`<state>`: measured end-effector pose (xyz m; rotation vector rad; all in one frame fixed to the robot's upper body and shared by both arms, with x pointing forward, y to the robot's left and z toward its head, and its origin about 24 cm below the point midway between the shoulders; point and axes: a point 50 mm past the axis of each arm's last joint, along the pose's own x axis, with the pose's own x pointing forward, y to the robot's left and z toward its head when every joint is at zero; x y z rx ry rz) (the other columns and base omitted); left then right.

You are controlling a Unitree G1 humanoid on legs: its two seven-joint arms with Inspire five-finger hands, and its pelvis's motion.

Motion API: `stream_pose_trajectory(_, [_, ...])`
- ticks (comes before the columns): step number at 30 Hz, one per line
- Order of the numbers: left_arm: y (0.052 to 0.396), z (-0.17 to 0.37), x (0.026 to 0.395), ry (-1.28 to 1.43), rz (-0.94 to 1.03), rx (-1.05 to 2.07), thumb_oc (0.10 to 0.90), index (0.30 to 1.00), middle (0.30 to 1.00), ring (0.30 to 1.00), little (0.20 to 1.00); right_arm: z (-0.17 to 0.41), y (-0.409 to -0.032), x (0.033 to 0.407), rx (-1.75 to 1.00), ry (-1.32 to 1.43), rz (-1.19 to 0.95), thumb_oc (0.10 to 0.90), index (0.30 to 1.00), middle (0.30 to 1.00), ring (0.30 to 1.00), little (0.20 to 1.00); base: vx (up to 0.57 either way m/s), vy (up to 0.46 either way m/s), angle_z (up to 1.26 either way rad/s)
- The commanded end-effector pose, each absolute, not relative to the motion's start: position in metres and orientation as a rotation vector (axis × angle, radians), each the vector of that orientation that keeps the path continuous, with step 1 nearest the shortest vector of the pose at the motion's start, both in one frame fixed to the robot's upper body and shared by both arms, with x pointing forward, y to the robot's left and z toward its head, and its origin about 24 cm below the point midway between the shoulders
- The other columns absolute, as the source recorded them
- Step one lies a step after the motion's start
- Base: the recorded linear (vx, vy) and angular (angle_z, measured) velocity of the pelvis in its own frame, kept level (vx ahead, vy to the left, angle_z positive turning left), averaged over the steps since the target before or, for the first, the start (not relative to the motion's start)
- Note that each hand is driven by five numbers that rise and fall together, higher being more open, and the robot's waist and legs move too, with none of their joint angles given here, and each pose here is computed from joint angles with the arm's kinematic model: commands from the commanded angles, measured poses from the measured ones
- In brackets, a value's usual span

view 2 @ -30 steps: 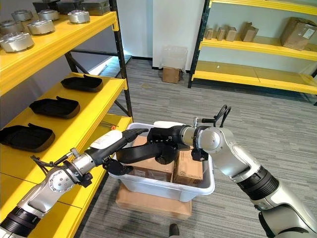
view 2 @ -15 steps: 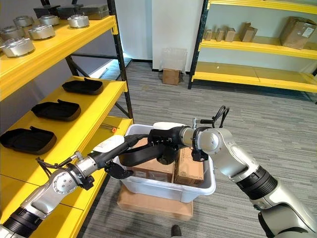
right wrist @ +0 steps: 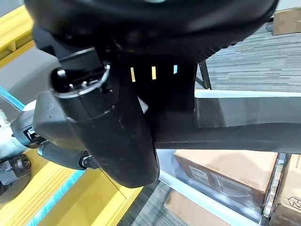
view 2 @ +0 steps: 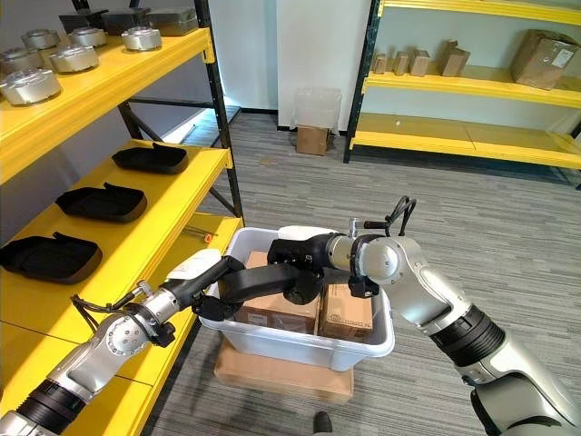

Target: Move parts from the plastic box to the shelf.

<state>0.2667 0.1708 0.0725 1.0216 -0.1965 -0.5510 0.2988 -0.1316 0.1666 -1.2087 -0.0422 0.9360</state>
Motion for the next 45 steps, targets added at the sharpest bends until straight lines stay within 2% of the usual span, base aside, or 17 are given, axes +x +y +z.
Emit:
stream_pose_trajectory(1, [0.138,0.102,0.282,-0.405,-0.573,1.029,0.400,0.300,0.300,0.300,0.300,0.246,-0.098,0.301,-1.111,-0.503,0.794,0.400,0.300,0.300,0.300,0.300,0.00,0.000,0.00])
stream_pose_trajectory(16, [0.132,0.104,0.283,-0.405,-0.593,1.018,0.400,0.300,0.300,0.300,0.300,0.243,-0.097,0.302,-1.109,-0.513,0.778,0.400,0.300,0.300,0.300,0.300,0.00,0.000,0.00])
stream_pose_trajectory(17, [0.132,0.104,0.284,-0.407,-0.591,1.015,0.400,0.300,0.300,0.300,0.300,0.243,-0.097,0.302,-1.109,-0.509,0.778,0.457,0.380,0.380,0.380,0.380,0.00,0.000,0.00])
stream_pose_trajectory(18, [0.132,0.104,0.284,-0.405,-0.587,1.012,0.400,0.300,0.300,0.300,0.300,0.243,-0.098,0.302,-1.090,-0.512,0.768,0.629,0.621,0.621,0.621,0.621,0.00,0.000,0.00])
stream_pose_trajectory(19, [0.132,0.104,0.284,-0.402,-0.583,1.011,0.400,0.300,0.300,0.300,0.300,0.242,-0.096,0.302,-1.055,-0.506,0.799,0.900,1.000,1.000,1.000,1.000,0.00,0.000,0.00])
stream_pose_trajectory(33, [0.129,0.096,0.284,-0.390,-0.598,1.005,0.400,0.300,0.300,0.300,0.300,0.240,-0.085,0.298,-0.460,-0.476,0.840,0.900,1.000,1.000,1.000,1.000,0.00,0.000,0.00])
stream_pose_trajectory(42, [0.133,0.089,0.283,-0.371,-0.594,1.005,0.400,0.300,0.300,0.300,0.300,0.253,-0.082,0.288,-0.250,-0.455,0.876,0.900,1.000,1.000,1.000,1.000,0.00,0.000,0.00])
stream_pose_trajectory(45, [0.137,0.087,0.282,-0.368,-0.585,1.005,0.400,0.300,0.300,0.300,0.300,0.264,-0.089,0.285,-0.235,-0.470,0.799,0.900,1.000,1.000,1.000,1.000,0.00,0.000,0.00])
